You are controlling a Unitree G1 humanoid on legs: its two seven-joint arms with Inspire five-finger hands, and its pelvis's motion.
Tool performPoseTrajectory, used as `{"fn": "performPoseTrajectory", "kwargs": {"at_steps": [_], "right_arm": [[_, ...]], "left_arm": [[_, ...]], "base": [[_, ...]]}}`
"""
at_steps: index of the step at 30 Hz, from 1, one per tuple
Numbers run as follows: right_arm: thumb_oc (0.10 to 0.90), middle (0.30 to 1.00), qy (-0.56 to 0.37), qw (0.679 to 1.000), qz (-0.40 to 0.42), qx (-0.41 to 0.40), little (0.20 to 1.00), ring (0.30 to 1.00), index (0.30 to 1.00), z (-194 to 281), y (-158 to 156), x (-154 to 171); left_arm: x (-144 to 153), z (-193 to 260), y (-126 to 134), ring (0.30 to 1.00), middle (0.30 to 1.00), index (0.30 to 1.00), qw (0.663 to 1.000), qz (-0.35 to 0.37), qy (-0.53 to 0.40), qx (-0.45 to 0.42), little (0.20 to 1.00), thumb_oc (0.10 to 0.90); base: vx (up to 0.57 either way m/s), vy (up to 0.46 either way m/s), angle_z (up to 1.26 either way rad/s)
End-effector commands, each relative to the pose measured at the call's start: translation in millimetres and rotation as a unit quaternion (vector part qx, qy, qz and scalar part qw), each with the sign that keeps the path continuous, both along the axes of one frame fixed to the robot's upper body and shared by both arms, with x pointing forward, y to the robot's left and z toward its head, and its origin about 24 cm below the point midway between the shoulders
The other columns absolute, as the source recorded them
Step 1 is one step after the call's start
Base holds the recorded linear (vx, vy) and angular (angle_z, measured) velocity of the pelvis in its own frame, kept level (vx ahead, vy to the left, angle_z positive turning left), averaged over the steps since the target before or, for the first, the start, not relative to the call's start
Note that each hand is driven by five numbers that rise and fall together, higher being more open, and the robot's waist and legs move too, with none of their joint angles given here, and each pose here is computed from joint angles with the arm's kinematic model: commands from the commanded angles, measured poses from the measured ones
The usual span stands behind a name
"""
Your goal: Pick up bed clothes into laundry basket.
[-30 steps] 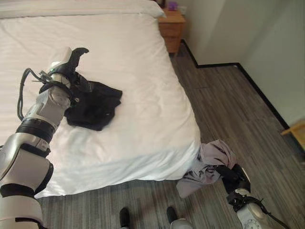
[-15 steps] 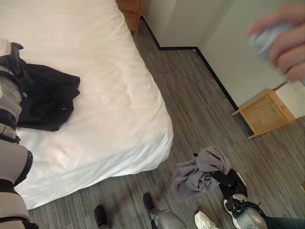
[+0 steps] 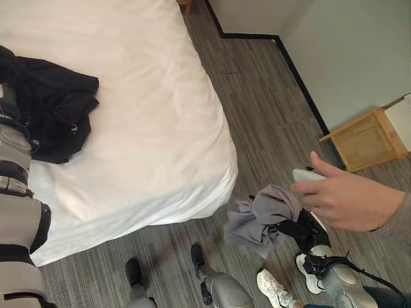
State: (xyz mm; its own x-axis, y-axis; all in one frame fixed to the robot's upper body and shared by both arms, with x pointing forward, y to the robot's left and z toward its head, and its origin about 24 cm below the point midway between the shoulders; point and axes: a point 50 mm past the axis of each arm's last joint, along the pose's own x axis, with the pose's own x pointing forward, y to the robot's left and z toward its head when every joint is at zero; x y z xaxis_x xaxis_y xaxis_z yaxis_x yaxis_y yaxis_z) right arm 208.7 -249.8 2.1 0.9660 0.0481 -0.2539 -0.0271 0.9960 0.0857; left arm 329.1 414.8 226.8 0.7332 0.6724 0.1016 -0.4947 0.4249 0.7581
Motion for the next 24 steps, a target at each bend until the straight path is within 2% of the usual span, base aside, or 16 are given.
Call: {"fn": "performPoseTrajectory", "kwargs": {"at_steps": [1,2,3,6,7,8,9,10,12,13,14,18,19,20,22,24], "right_arm": [[0.400,0.300,-0.066,0.996,-0.049,-0.044,0.300,0.300,0.300,28.4,-32.1,7.5],[0.400,0.300,-0.067,0.996,-0.049,-0.044,0.300,0.300,0.300,28.6,-32.1,7.7],[0.400,0.300,-0.064,0.995,-0.055,-0.052,0.300,0.300,0.300,29.8,-37.7,6.0],[0.400,0.300,-0.040,0.995,-0.068,-0.062,0.300,0.300,0.300,22.4,-44.8,5.1],[0.400,0.300,-0.036,0.995,-0.069,-0.065,0.300,0.300,0.300,21.2,-45.7,5.2],[0.400,0.300,-0.032,0.994,-0.077,-0.066,0.300,0.300,0.300,19.8,-48.5,3.6],[0.400,0.300,-0.032,0.994,-0.077,-0.066,0.300,0.300,0.300,19.9,-48.7,3.4],[0.400,0.300,-0.027,0.993,-0.089,-0.066,0.300,0.300,0.300,17.7,-50.6,4.0],[0.400,0.300,-0.020,0.994,-0.096,-0.057,0.300,0.300,0.300,11.8,-48.8,2.5],[0.400,0.300,-0.016,0.993,-0.098,-0.062,0.300,0.300,0.300,11.3,-50.1,2.8],[0.400,0.300,-0.026,0.993,-0.100,-0.058,0.300,0.300,0.300,14.1,-47.9,4.3],[0.400,0.300,-0.029,0.995,-0.078,-0.051,0.300,0.300,0.300,11.7,-36.5,-1.5],[0.400,0.300,-0.042,0.995,-0.078,-0.051,0.300,0.300,0.300,17.2,-36.9,-3.5],[0.400,0.300,-0.040,0.995,-0.077,-0.051,0.300,0.300,0.300,16.5,-36.6,-4.2],[0.400,0.300,-0.066,0.993,-0.093,-0.037,0.300,0.300,0.300,23.9,-40.2,-8.8],[0.400,0.300,-0.073,0.993,-0.091,-0.036,0.300,0.300,0.300,26.1,-38.5,-10.9]], "left_arm": [[-8.9,-38.4,5.9,0.300,0.300,0.300,0.988,0.002,-0.036,-0.151,0.300,0.400],[-8.8,-38.2,5.9,0.300,0.300,0.300,0.988,0.001,-0.037,-0.151,0.300,0.400],[5.5,-11.2,-7.7,0.300,0.300,0.300,0.986,-0.038,-0.081,-0.143,0.300,0.400],[49.1,44.6,-86.3,0.300,0.300,0.300,0.944,-0.210,-0.207,-0.149,0.300,0.400],[51.5,38.5,-89.8,0.300,0.300,0.300,0.942,-0.217,-0.199,-0.163,0.300,0.400],[54.0,58.3,-118.8,0.300,0.300,0.300,0.906,-0.287,-0.258,-0.175,0.300,0.400],[53.8,57.5,-118.9,0.300,0.300,0.300,0.906,-0.287,-0.258,-0.176,0.300,0.400],[49.2,79.3,-175.0,0.300,0.300,0.300,0.839,-0.409,-0.307,-0.186,0.300,0.400],[36.0,66.3,-212.4,0.300,0.300,0.300,0.781,-0.491,-0.317,-0.217,0.300,0.400],[28.2,58.9,-221.0,0.300,0.300,0.300,0.772,-0.518,-0.304,-0.209,0.300,0.400],[8.0,51.0,-228.9,0.300,0.300,0.300,0.730,-0.562,-0.313,-0.230,0.300,0.400],[-42.2,-41.6,-236.5,0.300,0.300,0.300,0.665,-0.593,-0.229,-0.392,0.300,0.400],[-69.1,-83.1,-225.1,0.300,0.300,0.300,0.667,-0.548,-0.200,-0.463,0.300,0.400],[-70.2,-84.0,-224.6,0.300,0.300,0.300,0.668,-0.547,-0.199,-0.464,0.300,0.400],[-115.0,-144.9,-206.1,0.300,0.300,0.300,0.661,-0.432,-0.172,-0.590,0.300,0.400],[-128.5,-156.3,-202.7,0.300,0.300,0.300,0.655,-0.399,-0.174,-0.617,0.300,0.400]], "base": [[0.01,0.017,-0.11],[0.03,0.015,0.01],[0.07,0.007,0.07],[0.09,-0.004,0.19],[0.10,-0.014,0.34],[0.03,-0.002,0.33],[0.08,-0.005,0.36],[0.04,0.006,0.32],[0.06,0.010,0.33],[0.03,-0.007,0.40],[0.03,-0.017,0.38],[0.04,-0.046,0.23],[0.03,-0.046,0.07],[0.02,-0.048,0.03],[-0.01,-0.050,0.19],[0.00,-0.034,0.20]]}}
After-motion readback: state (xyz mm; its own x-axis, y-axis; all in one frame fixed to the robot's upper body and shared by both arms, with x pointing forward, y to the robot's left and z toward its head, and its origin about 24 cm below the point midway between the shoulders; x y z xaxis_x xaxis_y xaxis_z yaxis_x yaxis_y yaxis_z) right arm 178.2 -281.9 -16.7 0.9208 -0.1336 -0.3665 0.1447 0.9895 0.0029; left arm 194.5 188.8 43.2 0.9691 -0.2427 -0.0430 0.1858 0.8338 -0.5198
